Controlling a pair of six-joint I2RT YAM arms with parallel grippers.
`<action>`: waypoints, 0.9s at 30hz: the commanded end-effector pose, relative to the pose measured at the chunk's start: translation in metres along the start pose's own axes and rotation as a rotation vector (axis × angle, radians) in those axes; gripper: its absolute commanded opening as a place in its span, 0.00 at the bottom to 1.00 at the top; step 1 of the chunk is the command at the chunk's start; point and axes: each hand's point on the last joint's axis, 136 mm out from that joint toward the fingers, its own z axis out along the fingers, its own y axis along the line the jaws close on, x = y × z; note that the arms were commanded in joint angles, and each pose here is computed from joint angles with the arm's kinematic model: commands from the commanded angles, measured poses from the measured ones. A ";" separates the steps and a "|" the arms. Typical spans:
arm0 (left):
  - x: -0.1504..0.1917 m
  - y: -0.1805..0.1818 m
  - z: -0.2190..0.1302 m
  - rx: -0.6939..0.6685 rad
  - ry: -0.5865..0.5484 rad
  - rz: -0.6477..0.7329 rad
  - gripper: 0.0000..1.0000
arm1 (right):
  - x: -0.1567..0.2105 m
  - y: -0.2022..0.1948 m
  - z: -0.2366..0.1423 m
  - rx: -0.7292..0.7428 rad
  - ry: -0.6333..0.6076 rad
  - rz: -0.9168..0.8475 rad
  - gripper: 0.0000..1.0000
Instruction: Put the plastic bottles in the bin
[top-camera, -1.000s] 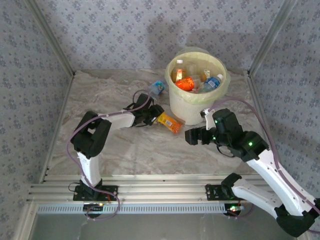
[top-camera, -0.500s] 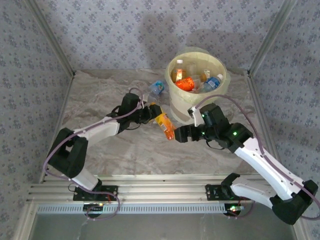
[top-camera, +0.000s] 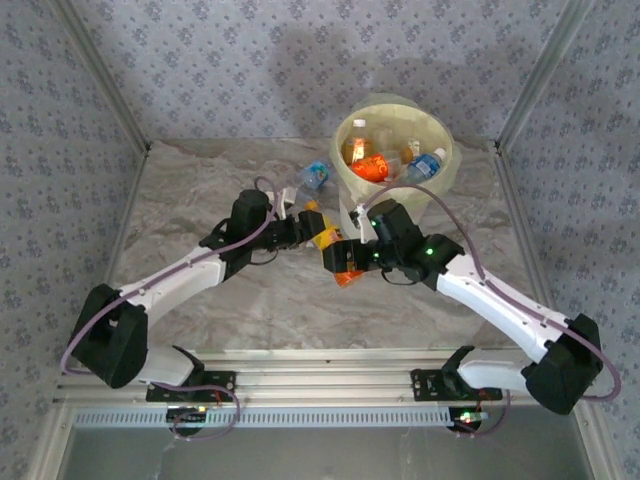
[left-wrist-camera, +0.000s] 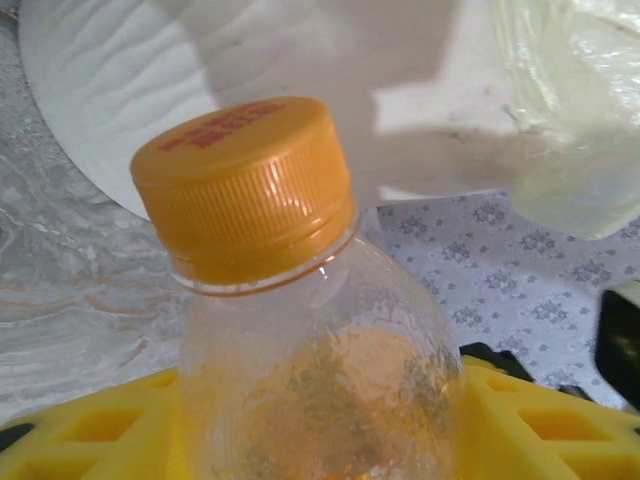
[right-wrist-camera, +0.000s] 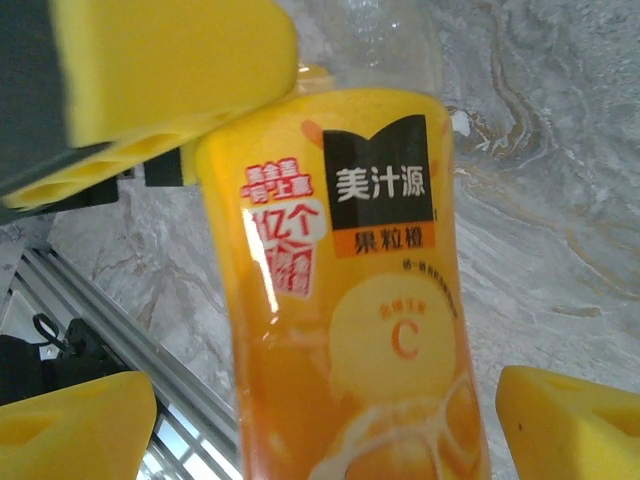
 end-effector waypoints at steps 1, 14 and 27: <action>0.002 -0.026 -0.009 0.071 0.016 0.016 0.61 | -0.015 0.014 -0.002 -0.037 -0.038 -0.011 0.87; 0.005 -0.043 -0.013 0.093 0.028 0.046 0.70 | -0.013 0.015 -0.008 -0.035 -0.047 -0.011 0.55; -0.012 -0.113 -0.063 0.157 -0.048 0.301 1.00 | -0.030 0.008 -0.070 0.028 -0.133 -0.051 0.52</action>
